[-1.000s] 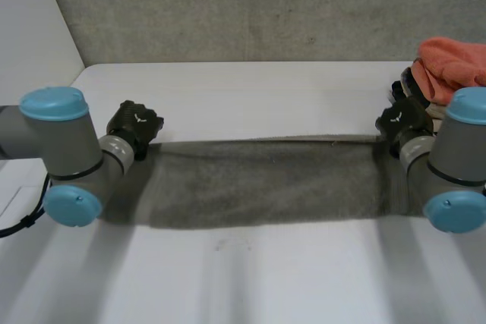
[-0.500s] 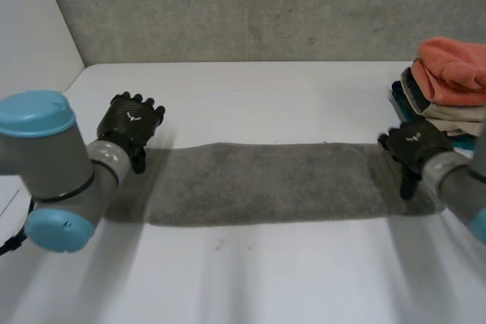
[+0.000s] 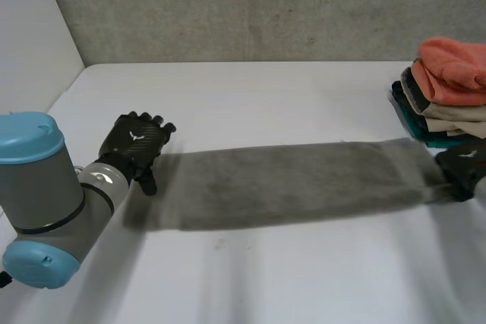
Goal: Fold the laundry.
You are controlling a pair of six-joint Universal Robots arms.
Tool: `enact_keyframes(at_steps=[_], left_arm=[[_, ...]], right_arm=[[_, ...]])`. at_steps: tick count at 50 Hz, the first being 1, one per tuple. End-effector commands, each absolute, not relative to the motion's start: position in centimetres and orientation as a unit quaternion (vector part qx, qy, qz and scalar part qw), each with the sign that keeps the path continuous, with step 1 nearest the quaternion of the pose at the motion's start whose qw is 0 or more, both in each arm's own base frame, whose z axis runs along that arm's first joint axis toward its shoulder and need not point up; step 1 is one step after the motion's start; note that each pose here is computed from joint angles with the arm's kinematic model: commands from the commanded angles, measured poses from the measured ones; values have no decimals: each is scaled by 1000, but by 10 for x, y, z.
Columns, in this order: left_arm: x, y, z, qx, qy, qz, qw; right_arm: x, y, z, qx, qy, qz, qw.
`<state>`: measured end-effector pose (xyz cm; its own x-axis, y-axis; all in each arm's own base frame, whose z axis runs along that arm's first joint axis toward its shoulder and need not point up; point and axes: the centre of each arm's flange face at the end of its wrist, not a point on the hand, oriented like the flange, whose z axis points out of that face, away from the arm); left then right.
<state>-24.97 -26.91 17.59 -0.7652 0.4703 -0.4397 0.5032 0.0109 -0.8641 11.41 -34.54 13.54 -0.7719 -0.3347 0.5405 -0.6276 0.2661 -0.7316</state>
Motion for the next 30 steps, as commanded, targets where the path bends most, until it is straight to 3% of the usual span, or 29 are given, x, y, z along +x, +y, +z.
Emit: enact_keyframes(at_steps=[1,4,8,16,18,20,24,28,30], left_arm=[[-247,-268,184,338,706,-622,16],[-246,-267,187,337,704,-625,17],[-244,-264,188,336,705,-624,18],[-236,-263,207,314,696,-645,24],[-229,-264,215,300,695,-653,26],[-224,-263,225,283,692,-664,24],[-216,-258,237,257,689,-677,15],[-214,-256,239,248,691,-679,9],[-214,-256,238,248,692,-678,9]], right_arm=[[67,-355,158,313,-761,510,249],[55,-359,160,314,-757,504,271],[81,-355,181,337,-727,537,263],[211,-317,218,407,-613,665,133],[269,-281,225,458,-545,700,60],[292,-263,226,481,-515,709,27],[362,-198,195,571,-423,698,-92],[398,-161,170,604,-387,680,-151],[412,-146,138,628,-389,652,-171]])
